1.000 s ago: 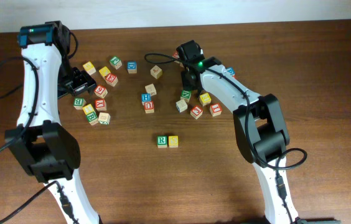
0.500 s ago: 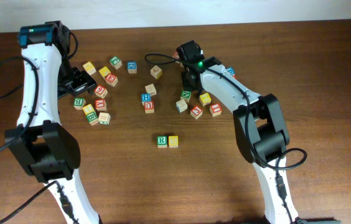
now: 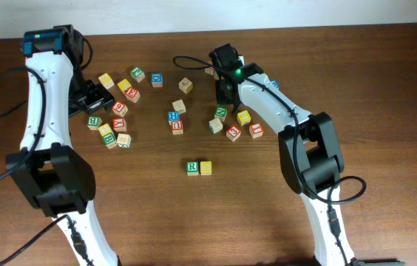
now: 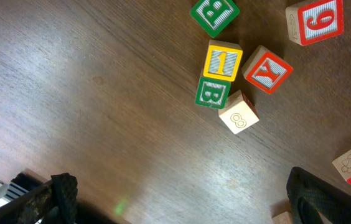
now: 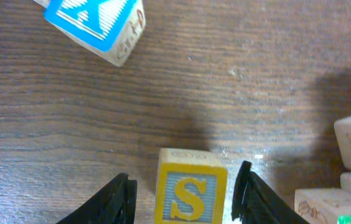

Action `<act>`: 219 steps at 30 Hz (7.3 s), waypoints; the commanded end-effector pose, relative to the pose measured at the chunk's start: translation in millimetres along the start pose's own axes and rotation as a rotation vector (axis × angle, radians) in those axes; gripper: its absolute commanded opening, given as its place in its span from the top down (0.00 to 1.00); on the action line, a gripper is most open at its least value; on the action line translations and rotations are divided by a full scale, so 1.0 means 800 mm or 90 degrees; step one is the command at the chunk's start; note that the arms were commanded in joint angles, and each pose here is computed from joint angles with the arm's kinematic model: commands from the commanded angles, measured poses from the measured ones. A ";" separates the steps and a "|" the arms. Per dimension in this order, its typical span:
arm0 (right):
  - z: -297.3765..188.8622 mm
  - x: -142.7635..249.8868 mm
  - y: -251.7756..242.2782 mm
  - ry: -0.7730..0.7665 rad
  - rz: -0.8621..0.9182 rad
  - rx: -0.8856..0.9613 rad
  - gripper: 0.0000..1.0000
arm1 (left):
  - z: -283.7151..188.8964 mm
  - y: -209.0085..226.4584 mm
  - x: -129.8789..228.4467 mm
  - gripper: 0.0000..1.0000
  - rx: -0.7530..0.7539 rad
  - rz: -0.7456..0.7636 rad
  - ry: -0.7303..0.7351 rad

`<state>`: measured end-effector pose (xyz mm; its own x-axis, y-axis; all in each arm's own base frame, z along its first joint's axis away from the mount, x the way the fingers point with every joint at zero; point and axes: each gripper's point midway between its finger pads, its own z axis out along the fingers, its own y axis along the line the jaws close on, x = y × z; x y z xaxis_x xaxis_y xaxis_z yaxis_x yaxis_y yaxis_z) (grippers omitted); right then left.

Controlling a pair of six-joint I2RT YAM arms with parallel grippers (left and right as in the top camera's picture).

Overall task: Spell out RSS
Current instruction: 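Lower the right gripper and grasp the second yellow S block, then carry the S block with the right gripper to the right of the first S, then lower the S block onto the table and open the right gripper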

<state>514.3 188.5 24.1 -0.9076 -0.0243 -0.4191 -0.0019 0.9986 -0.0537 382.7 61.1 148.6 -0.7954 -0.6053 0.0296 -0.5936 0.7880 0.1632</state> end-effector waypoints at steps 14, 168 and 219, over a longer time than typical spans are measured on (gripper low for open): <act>0.003 0.000 0.001 0.004 0.041 -0.002 0.56 | -0.001 -0.001 -0.004 0.01 -0.004 0.006 -0.008; -0.112 0.251 0.068 0.104 -0.031 -0.105 0.72 | -0.001 -0.001 -0.004 0.01 -0.004 0.006 -0.008; -0.105 0.263 0.069 0.117 -0.025 -0.119 0.58 | -0.001 -0.001 -0.004 0.01 -0.004 0.006 -0.008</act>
<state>292.9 243.5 16.0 -0.9621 -0.0649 -0.2648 -0.0992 0.9880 0.1183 382.7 61.1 148.6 -0.7956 -0.6050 0.0299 -0.5933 0.7883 0.1634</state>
